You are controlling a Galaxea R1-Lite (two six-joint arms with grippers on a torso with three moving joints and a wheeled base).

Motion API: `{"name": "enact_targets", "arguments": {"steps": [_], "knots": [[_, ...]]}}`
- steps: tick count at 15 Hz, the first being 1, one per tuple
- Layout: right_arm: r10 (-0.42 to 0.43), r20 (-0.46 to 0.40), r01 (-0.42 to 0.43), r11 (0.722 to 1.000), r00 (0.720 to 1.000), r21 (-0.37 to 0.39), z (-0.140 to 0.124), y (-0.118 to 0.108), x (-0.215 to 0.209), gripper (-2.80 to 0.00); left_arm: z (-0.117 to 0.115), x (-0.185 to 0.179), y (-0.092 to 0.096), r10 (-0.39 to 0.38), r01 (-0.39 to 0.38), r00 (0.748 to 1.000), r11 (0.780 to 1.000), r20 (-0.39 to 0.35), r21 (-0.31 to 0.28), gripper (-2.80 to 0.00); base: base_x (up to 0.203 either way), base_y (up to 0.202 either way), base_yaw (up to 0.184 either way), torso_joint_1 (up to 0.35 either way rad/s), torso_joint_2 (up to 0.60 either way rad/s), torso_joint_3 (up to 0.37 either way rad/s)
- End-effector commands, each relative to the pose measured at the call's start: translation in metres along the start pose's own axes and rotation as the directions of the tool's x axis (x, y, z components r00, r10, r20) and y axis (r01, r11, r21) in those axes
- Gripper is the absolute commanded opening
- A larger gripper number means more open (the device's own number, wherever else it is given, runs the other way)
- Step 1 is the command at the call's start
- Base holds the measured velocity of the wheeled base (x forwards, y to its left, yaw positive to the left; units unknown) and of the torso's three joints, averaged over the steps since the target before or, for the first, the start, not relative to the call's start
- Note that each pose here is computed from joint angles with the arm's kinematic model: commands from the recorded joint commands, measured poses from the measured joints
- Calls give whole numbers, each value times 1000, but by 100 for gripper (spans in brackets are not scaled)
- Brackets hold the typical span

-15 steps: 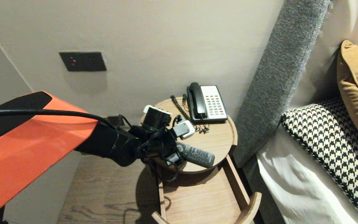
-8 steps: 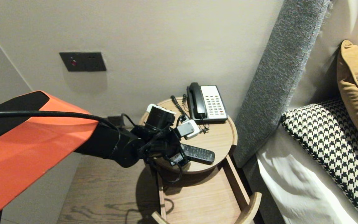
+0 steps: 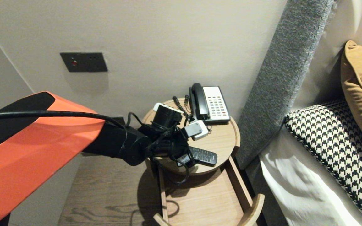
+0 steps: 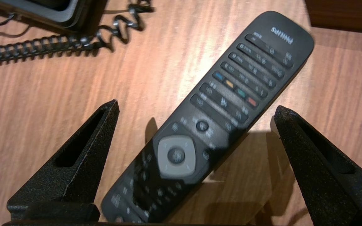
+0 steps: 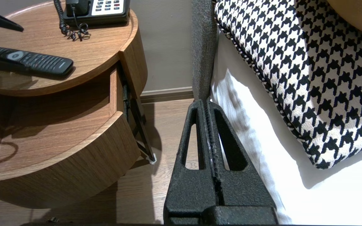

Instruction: Put the remote controls on the table in the drawer one by one

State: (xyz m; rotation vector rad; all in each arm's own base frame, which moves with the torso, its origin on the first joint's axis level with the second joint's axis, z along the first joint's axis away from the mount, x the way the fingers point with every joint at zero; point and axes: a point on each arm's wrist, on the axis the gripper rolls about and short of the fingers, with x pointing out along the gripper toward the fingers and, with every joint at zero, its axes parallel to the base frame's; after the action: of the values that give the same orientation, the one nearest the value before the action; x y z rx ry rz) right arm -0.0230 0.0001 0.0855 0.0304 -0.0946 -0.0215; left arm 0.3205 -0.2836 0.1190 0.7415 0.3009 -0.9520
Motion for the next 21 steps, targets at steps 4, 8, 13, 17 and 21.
{"name": "enact_targets", "arguments": {"steps": [4,8,13,17,21], "knots": [[-1,-40,1,1000,999,0,-11,0,2,-280,-5,9,-2,-3,3,1000,1000,-11,0,0,0,0,0,0,0,0],[-1,-39,1,1000,999,0,-11,0,2,-280,-5,17,0,1,-1,1000,1000,-11,-5,0,0,0,0,0,0,0],[-1,-39,1,1000,999,0,-11,0,2,-280,-3,26,3,10,-10,1000,1000,-3,-10,0,0,0,0,0,0,0],[-1,-39,1,1000,999,0,-11,0,2,-280,-5,27,9,26,-26,1000,999,-1,-19,0,0,0,0,0,0,0],[-1,-39,1,1000,999,0,-11,0,2,-280,-4,17,9,18,-18,1000,1000,0,-25,0,0,0,0,0,0,0]]}}
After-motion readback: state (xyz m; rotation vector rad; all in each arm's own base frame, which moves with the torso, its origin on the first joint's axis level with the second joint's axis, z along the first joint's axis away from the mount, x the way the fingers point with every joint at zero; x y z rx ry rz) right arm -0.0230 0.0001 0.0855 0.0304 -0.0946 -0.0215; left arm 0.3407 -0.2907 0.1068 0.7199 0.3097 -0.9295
